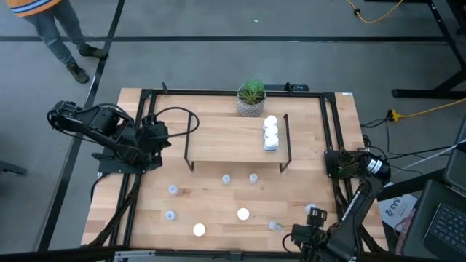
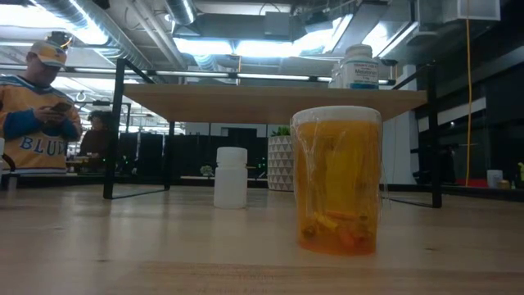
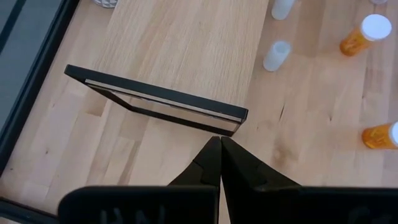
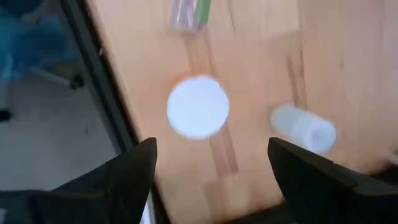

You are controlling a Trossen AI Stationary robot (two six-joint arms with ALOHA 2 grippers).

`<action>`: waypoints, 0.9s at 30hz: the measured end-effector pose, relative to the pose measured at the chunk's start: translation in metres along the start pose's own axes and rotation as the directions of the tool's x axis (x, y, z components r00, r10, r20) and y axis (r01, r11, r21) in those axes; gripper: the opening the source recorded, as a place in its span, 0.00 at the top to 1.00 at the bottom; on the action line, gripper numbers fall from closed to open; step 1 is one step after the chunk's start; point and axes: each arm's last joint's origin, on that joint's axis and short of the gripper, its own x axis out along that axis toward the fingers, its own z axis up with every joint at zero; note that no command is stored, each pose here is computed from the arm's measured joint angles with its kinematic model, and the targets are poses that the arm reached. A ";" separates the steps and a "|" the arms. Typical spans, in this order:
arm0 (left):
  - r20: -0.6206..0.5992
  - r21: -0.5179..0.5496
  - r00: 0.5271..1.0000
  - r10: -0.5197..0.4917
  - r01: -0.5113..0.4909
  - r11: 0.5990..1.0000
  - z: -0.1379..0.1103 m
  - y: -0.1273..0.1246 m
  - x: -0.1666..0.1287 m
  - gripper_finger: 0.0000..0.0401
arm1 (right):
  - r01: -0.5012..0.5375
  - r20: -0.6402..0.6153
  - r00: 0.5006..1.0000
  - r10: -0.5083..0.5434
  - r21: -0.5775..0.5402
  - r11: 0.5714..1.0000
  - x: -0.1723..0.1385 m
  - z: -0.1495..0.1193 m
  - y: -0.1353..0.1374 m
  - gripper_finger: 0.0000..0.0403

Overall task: Pick and place medicine bottles onto shelf by color
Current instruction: Put the bottom right orange pill bottle on the shelf

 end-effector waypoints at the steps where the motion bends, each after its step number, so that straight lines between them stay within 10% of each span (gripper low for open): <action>1: 0.000 0.000 1.000 0.000 0.000 1.000 0.000 0.000 0.000 1.00 | -0.009 0.015 1.000 0.009 -0.016 1.000 0.002 0.001 0.001 0.23; 27: 0.001 -0.002 1.000 0.001 -0.001 1.000 0.000 0.000 0.000 1.00 | -0.047 -0.026 0.999 0.046 -0.053 0.997 0.061 0.008 -0.005 0.23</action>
